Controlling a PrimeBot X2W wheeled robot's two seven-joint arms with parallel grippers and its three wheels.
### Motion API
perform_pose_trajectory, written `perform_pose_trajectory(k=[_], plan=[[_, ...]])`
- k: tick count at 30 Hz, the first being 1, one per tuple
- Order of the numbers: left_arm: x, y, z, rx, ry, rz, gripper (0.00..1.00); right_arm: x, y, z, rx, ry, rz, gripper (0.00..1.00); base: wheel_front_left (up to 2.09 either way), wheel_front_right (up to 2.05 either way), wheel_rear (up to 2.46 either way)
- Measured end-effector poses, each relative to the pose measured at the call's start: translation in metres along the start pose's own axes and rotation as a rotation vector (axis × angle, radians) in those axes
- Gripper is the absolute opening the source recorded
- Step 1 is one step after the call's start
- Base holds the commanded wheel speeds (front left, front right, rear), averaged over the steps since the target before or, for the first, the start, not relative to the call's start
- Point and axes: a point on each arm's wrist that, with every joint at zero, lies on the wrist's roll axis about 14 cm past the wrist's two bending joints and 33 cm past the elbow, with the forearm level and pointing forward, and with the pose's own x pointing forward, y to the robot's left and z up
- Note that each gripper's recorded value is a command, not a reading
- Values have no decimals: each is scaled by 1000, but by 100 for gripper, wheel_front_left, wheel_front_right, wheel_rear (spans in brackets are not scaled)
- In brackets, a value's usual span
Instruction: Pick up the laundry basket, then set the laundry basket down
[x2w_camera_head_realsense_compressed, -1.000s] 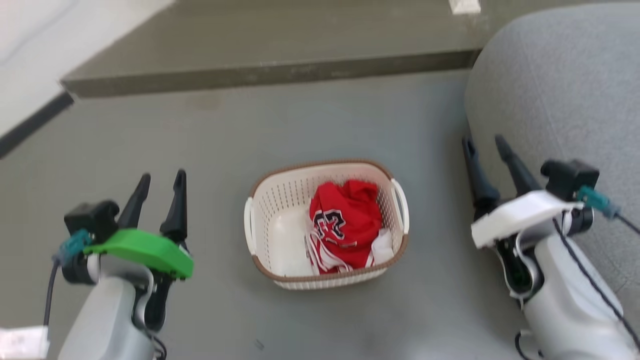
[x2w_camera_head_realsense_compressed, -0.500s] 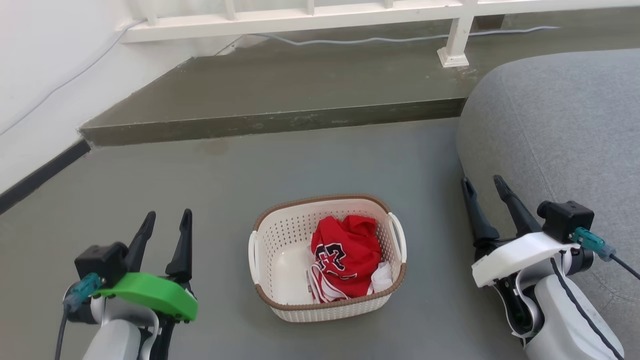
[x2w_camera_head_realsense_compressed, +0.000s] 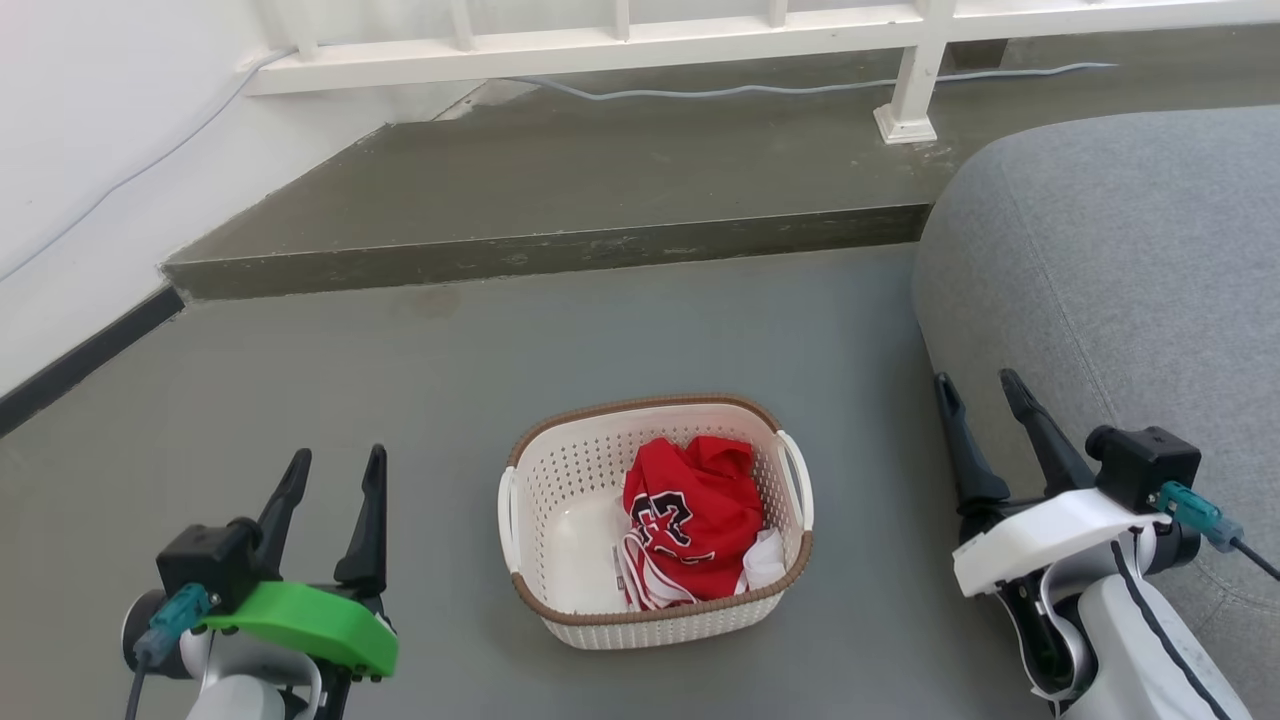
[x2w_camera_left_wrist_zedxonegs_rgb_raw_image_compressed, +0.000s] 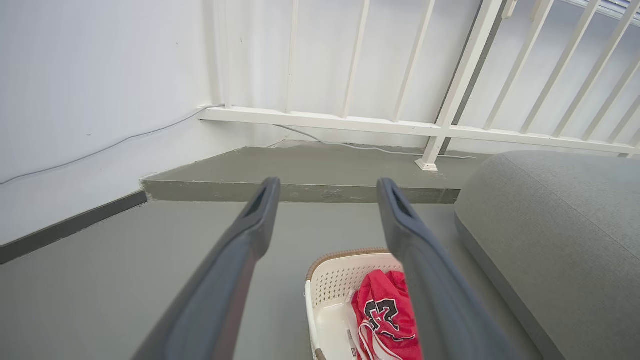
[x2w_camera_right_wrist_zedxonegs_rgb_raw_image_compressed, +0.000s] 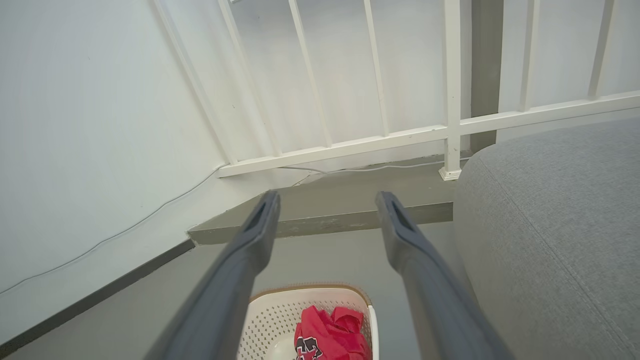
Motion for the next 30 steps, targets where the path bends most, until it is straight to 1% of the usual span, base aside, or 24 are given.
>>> perform_pose_trajectory(k=[19, 26, 27, 30], plan=[[-8, -1, -3, -11, -3, 16, 100, -3, 0, 0, -15, -5, -2, 100, 0, 0, 0], [-9, -2, -2, 3, -5, 13, 100, -4, 0, 0, -19, -3, -4, 100, 0, 0, 0], [-10, -2, -3, 2, -2, 15, 0, -5, 0, -2, -19, 0, -4, 0, 0, 0, 0], [-14, -1, -16, -8, 39, 24, 0, -12, -1, -16, -9, 44, -15, 0, 0, 0, 0]])
